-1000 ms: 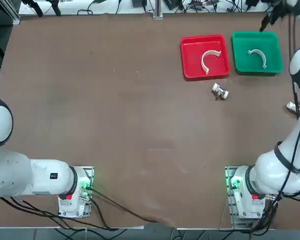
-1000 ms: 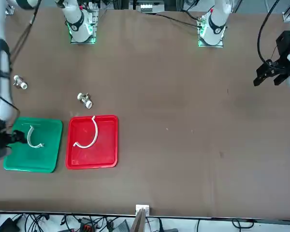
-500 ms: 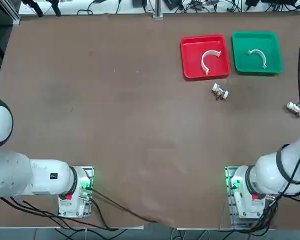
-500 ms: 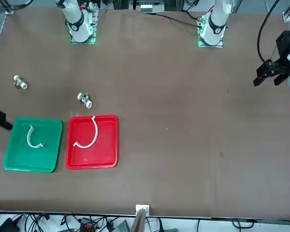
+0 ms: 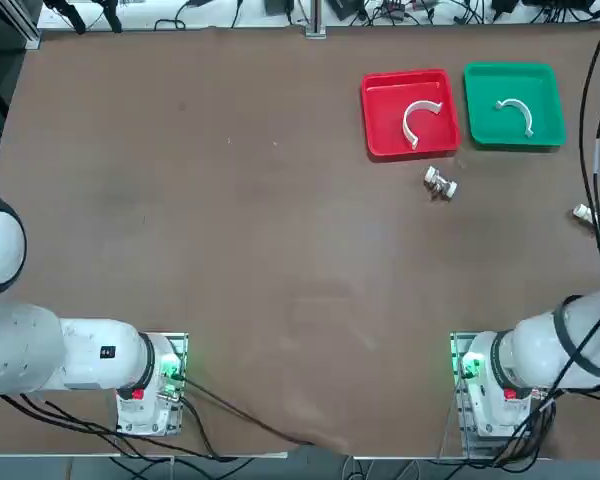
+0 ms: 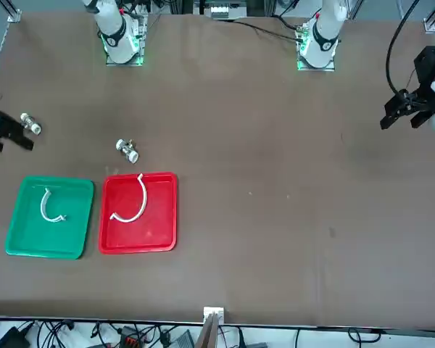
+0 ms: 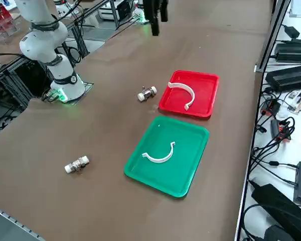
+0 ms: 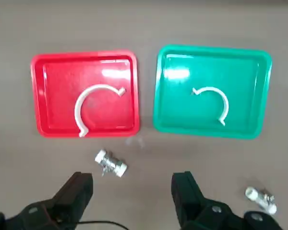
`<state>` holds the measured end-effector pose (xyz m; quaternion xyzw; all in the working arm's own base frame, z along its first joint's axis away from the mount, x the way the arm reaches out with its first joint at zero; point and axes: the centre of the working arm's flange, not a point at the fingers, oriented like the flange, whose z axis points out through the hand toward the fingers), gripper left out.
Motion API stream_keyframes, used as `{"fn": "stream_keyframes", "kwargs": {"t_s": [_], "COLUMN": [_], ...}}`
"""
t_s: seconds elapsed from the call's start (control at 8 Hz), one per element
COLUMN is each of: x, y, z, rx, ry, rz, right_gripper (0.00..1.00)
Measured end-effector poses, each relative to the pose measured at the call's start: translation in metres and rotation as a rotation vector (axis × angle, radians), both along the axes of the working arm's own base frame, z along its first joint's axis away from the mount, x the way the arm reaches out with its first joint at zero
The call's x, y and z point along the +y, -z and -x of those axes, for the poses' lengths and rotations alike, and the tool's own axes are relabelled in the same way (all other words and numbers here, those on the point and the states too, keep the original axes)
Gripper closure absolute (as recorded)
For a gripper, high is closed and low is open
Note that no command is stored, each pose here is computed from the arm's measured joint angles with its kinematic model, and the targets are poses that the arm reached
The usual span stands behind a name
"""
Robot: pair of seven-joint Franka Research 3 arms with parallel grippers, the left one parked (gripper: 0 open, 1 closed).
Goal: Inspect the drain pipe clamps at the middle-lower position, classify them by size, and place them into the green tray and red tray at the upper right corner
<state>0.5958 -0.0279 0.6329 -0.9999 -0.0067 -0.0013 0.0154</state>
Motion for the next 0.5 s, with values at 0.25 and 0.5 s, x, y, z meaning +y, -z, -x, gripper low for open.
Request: {"fn": "stream_keyframes", "kwargs": {"t_s": [0.25, 0.5], "x": [0.001, 0.012], "y": [-0.007, -0.010], "z": [0.030, 0.048], "rx": [0.016, 0.023], "ry": [0.009, 0.030], "rz": [0.004, 0.000], "right_gripper": [0.00, 0.00]}}
